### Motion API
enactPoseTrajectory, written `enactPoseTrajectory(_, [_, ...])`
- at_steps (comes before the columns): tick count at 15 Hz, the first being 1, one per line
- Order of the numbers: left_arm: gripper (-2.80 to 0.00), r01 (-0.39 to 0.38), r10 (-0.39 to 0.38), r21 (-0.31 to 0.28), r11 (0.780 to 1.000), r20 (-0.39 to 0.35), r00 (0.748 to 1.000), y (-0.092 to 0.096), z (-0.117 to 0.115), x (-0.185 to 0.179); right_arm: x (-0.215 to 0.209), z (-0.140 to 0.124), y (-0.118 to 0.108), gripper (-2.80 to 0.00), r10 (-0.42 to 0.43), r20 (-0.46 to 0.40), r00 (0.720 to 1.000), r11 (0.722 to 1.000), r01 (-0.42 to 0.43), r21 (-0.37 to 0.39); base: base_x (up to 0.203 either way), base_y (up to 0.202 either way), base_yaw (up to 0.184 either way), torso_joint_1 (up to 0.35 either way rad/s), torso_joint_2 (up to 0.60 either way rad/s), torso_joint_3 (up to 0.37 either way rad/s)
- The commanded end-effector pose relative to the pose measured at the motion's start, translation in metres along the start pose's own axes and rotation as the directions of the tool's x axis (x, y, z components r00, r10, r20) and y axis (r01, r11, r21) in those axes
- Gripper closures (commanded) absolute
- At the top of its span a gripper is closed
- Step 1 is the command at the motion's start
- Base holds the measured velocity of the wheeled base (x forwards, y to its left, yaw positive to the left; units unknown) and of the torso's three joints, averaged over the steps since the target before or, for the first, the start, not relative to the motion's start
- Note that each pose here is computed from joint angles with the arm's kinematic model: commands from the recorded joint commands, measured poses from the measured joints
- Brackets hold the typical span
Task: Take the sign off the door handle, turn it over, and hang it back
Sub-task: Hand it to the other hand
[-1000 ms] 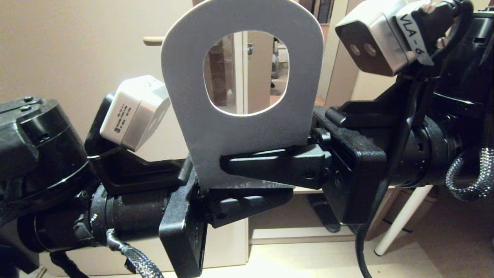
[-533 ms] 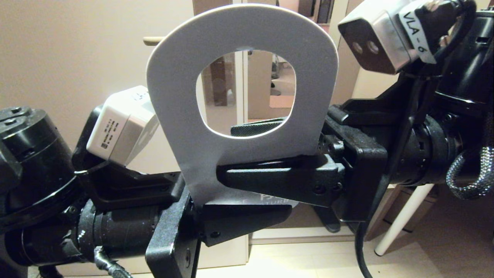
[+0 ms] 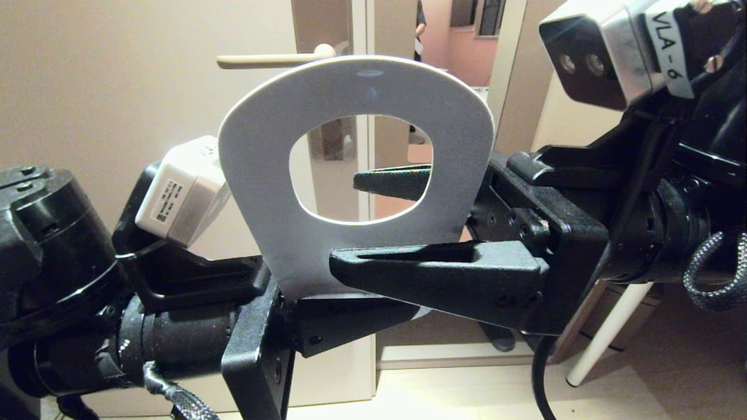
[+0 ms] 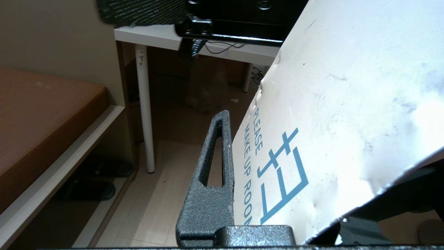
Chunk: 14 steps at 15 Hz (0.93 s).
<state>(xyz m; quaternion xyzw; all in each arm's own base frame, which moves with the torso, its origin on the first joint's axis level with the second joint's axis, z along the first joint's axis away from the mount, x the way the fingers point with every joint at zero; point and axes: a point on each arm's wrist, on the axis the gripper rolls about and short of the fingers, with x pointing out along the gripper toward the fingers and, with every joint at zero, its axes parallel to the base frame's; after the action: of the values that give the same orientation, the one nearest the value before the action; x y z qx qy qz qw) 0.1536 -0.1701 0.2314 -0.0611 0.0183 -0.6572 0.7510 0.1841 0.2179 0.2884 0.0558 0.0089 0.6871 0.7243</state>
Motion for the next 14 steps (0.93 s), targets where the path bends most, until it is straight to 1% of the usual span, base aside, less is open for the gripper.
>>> enactPoseTrajectory(1, [0.00, -0.018, 0.018, -0.003, 1.000, -0.001, 1.000, 0.0046, -0.0006, -0.0020, -0.0023, 0.0034, 0.0028, -2.80, 0.008, 0.009, 1.000, 1.000, -0.008, -0.008, 0.000, 0.000, 0.000, 0.000, 0.00, 0.000])
enactPoseTrajectory(5, [0.00, -0.034, 0.034, -0.004, 0.999, -0.001, 0.999, 0.0083, -0.0007, -0.0033, -0.0041, 0.0054, 0.0046, -2.80, 0.014, 0.014, 1.000, 1.000, -0.014, -0.012, 0.000, 0.000, 0.000, 0.000, 0.00, 0.000])
enactPoseTrajectory(7, [0.00, -0.036, 0.036, -0.027, 0.999, 0.002, 0.999, 0.0082, -0.0001, -0.0039, -0.0060, 0.0071, 0.0065, -2.80, 0.014, 0.019, 1.000, 1.000, -0.013, -0.016, 0.000, 0.000, 0.000, 0.000, 0.00, 0.000])
enactPoseTrajectory(9, [0.00, -0.052, 0.052, -0.034, 0.998, 0.008, 0.999, 0.0109, 0.0015, -0.0069, -0.0071, 0.0066, 0.0073, -2.80, 0.013, 0.018, 1.000, 1.000, -0.013, -0.015, 0.000, 0.000, 0.000, 0.000, 0.00, 0.000])
enactPoseTrajectory(14, [0.00, -0.050, 0.050, -0.049, 0.998, 0.004, 0.999, 0.0102, 0.0017, -0.0082, -0.0099, 0.0026, 0.0084, -2.80, 0.005, 0.009, 1.000, 1.000, -0.005, -0.007, 0.000, 0.000, 0.000, 0.000, 0.00, 0.000])
